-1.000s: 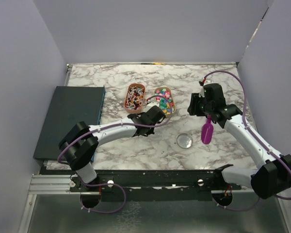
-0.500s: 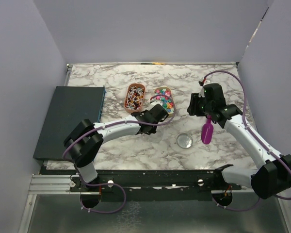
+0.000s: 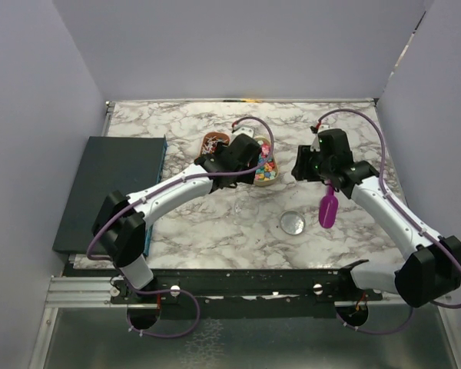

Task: Pack the candies
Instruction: Move the packing bottle to the center of the board, then move the storage box to the center of the board.

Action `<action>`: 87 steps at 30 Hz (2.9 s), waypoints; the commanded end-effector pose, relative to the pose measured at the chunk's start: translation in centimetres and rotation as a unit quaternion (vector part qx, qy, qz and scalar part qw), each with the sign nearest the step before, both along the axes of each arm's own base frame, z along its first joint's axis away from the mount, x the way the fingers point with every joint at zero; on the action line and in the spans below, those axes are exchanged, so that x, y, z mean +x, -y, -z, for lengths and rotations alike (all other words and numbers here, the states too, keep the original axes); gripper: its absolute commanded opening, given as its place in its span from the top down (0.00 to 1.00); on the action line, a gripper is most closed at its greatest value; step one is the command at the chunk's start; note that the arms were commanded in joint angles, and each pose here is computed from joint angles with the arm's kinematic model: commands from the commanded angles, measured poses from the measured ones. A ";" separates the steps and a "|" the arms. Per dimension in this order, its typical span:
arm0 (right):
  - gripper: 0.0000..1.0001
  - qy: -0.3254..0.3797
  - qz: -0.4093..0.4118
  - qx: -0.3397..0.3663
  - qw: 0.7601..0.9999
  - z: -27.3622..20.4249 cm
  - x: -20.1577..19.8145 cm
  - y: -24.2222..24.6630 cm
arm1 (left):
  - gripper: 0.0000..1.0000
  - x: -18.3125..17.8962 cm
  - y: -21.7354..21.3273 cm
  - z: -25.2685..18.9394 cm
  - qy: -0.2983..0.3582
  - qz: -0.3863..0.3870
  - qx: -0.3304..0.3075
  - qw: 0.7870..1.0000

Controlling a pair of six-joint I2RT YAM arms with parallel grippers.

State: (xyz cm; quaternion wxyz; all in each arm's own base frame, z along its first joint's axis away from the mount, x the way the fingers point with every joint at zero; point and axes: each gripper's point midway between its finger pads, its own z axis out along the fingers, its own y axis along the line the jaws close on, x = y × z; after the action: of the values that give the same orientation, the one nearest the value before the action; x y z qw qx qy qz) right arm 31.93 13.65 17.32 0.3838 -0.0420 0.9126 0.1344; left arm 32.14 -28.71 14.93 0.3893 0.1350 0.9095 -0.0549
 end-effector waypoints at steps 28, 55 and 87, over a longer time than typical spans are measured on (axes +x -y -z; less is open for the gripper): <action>0.48 -0.007 -0.003 0.031 0.999 1.6 9.4 -4.9 | 0.22 16.9 -15.6 2.6 -0.017 -0.181 0.033 0.983; 0.53 -0.046 -0.006 0.006 0.999 5.1 10.1 -4.9 | 0.55 16.6 -15.5 10.6 -0.105 -0.157 0.037 0.981; 0.60 -0.079 -0.002 -0.001 0.997 7.9 8.4 -4.5 | 1.00 12.5 -10.6 10.2 -0.120 -0.104 0.026 0.987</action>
State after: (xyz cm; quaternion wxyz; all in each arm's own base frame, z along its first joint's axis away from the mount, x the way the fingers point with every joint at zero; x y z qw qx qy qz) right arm 41.22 17.89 7.55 0.2927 -0.0308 0.9478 0.1231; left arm 46.84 -16.46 4.17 0.2899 0.0250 0.9567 0.0045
